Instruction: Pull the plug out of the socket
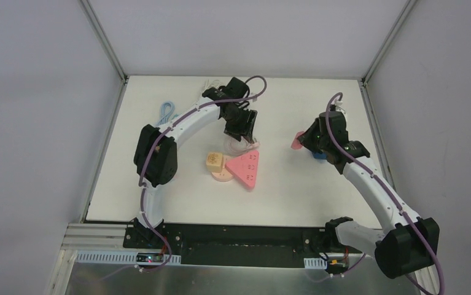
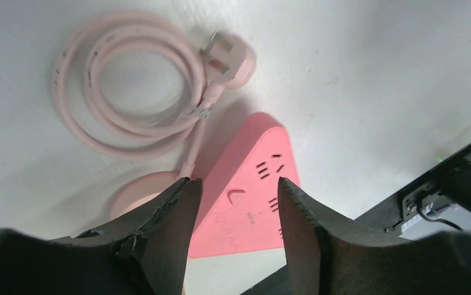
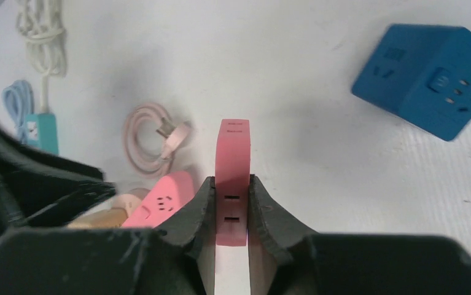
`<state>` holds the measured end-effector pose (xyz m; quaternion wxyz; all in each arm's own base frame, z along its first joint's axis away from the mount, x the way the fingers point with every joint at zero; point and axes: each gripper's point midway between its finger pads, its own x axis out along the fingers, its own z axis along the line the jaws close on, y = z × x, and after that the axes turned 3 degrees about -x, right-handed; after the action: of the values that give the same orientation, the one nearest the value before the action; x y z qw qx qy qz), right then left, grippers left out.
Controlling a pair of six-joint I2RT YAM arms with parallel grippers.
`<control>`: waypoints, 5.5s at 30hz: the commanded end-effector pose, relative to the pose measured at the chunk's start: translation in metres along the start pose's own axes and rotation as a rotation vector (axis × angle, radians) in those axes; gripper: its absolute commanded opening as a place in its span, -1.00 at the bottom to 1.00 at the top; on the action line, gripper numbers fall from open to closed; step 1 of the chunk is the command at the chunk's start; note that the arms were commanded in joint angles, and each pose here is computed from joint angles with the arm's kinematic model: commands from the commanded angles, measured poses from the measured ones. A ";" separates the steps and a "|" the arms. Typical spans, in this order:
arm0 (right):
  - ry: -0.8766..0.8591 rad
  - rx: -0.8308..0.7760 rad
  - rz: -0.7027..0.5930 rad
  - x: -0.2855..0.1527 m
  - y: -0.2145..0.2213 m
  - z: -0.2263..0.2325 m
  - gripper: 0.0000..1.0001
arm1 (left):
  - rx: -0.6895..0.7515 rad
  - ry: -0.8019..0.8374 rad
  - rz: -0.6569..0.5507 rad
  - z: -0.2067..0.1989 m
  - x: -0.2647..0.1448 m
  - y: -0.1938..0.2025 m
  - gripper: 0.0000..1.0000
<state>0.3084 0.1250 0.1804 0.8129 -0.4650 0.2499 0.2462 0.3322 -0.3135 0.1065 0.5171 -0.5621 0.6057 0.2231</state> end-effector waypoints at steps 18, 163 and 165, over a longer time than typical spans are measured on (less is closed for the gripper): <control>0.090 0.348 -0.007 0.022 0.027 -0.099 -0.80 | -0.120 -0.245 -0.438 0.041 -0.157 0.023 0.97; -0.886 0.200 0.504 0.035 0.204 0.119 -1.00 | -0.483 -0.424 -0.015 0.137 -0.014 0.229 -0.15; -0.855 0.298 0.526 0.037 0.199 0.119 -1.00 | -0.481 -0.425 -0.015 0.137 -0.014 0.230 -0.16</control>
<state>0.2320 0.3152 0.0693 0.8086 -0.1379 0.0636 0.5684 0.2760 -0.1804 0.0832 0.4642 -0.7736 0.3273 0.2810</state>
